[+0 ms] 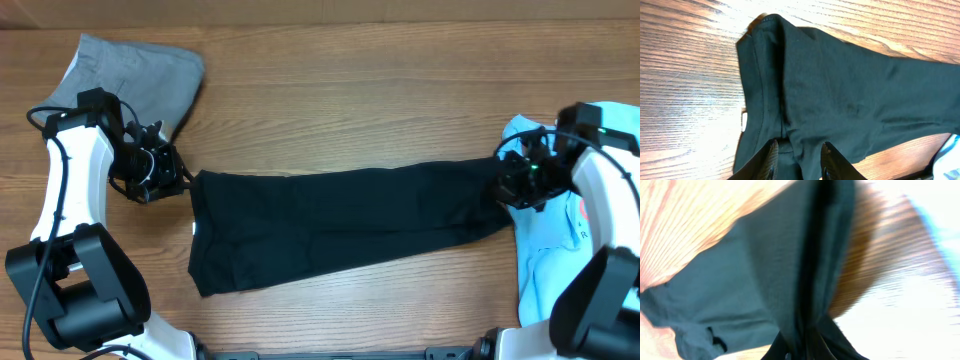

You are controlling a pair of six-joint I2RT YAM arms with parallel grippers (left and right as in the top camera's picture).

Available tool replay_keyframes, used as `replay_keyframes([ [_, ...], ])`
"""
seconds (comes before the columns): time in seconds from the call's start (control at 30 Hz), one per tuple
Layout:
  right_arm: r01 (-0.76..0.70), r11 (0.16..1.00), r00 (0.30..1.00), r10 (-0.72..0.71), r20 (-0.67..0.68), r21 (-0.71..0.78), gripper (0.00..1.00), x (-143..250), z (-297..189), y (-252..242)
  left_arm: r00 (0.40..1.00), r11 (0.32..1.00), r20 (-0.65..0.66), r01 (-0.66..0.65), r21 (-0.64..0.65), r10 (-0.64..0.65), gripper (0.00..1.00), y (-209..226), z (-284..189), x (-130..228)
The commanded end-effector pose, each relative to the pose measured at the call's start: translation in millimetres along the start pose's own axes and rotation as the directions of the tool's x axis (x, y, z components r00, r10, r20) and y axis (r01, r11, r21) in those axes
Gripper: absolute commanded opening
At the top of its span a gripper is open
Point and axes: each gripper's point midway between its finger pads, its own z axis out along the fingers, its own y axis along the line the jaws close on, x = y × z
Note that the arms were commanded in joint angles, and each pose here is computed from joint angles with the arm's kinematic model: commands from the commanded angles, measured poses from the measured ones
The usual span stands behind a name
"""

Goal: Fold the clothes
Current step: 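Pull the strip ends apart outward with both grippers to straighten it, then fold the strip's right end leftward onto the middle with the right gripper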

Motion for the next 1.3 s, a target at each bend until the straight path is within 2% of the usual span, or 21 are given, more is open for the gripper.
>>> replay_keyframes([
  [0.0, 0.07, 0.997, 0.997, -0.07, -0.017, -0.029, 0.04, 13, 5, 44, 0.999, 0.999, 0.015, -0.043, 0.013, 0.043, 0.32, -6, -2, -5],
  [0.37, 0.268, 0.963, 0.96, -0.266, -0.085, 0.009, 0.04, 87, 63, 145, 0.999, 0.999, -0.002, -0.036, 0.014, 0.036, 0.32, -6, -2, -1],
  [0.63, 0.312, 0.95, 0.944, -0.311, -0.115, -0.01, 0.04, 129, 99, 181, 0.999, 0.999, -0.001, -0.036, 0.015, 0.036, 0.33, -6, -2, -2],
  [0.97, 0.303, 0.953, 0.935, -0.297, -0.192, 0.0, 0.04, 161, 138, 193, 0.999, 0.999, -0.003, -0.035, 0.015, 0.035, 0.33, -6, -2, -1],
  [1.0, 0.299, 0.954, 0.936, -0.294, -0.193, -0.005, 0.06, 162, 140, 195, 0.999, 0.999, -0.003, -0.035, 0.015, 0.035, 0.33, -6, -2, -1],
  [1.07, 0.278, 0.961, 0.943, -0.275, -0.188, -0.01, 0.17, 162, 141, 198, 0.999, 0.999, -0.003, -0.035, 0.015, 0.035, 0.33, -6, -2, -1],
  [1.13, 0.269, 0.963, 0.947, -0.269, -0.176, -0.027, 0.34, 160, 141, 203, 0.999, 0.999, -0.003, -0.035, 0.015, 0.035, 0.33, -6, -2, -1],
  [1.27, 0.324, 0.932, 0.923, -0.348, -0.163, -0.161, 0.38, 160, 138, 230, 0.999, 0.999, -0.003, -0.035, 0.015, 0.035, 0.33, -6, -2, -1],
])
